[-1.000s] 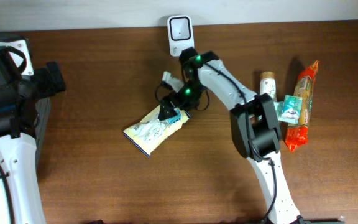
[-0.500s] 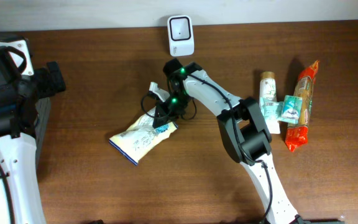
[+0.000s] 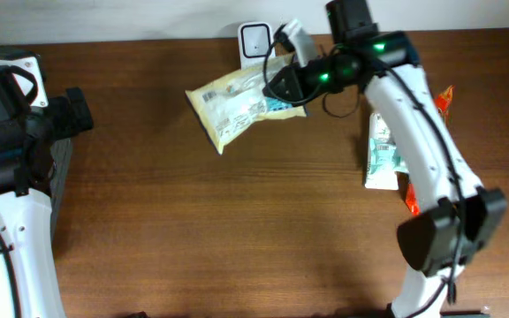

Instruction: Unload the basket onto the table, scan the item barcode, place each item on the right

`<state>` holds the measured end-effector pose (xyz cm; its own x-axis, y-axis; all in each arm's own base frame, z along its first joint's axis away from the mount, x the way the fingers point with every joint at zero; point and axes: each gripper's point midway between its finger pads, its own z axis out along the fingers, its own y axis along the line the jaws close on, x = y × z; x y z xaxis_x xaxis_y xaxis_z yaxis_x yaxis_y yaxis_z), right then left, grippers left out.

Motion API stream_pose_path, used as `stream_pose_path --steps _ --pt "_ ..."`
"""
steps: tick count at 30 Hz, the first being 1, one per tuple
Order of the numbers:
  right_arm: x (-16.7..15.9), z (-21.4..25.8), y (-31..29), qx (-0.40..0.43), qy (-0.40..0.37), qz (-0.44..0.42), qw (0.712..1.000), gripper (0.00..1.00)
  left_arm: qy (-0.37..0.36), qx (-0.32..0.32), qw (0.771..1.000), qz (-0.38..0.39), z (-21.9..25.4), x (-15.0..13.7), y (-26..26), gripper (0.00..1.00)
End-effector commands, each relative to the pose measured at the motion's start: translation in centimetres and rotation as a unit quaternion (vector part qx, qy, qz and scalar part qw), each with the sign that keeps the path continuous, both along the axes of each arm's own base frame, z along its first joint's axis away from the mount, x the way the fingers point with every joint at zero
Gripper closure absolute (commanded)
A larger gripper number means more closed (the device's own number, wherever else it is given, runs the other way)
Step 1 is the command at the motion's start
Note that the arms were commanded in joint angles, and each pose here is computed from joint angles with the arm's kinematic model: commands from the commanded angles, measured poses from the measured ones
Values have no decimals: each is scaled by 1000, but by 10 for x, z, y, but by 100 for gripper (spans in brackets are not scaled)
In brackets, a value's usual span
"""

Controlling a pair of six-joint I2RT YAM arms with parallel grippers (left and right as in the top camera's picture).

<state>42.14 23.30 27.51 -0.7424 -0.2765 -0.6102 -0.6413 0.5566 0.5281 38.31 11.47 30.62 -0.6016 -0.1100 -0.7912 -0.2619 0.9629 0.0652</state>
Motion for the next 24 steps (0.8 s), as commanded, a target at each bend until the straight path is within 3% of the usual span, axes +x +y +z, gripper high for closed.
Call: stream_pose_path --steps 1,9,20,24 --pt "-5 52 -34 17 -56 -35 998 96 -13 -3 1000 1 9 -2 -1 1" --pt "-12 83 -75 -25 -109 -96 989 96 -13 -3 1000 1 9 -2 -1 1" --pt "-23 117 -82 -71 -231 -71 968 96 -11 -3 1000 1 8 -2 -1 1" --pt "-29 125 -85 -125 -265 -94 952 96 -11 -3 1000 1 8 -2 -1 1"
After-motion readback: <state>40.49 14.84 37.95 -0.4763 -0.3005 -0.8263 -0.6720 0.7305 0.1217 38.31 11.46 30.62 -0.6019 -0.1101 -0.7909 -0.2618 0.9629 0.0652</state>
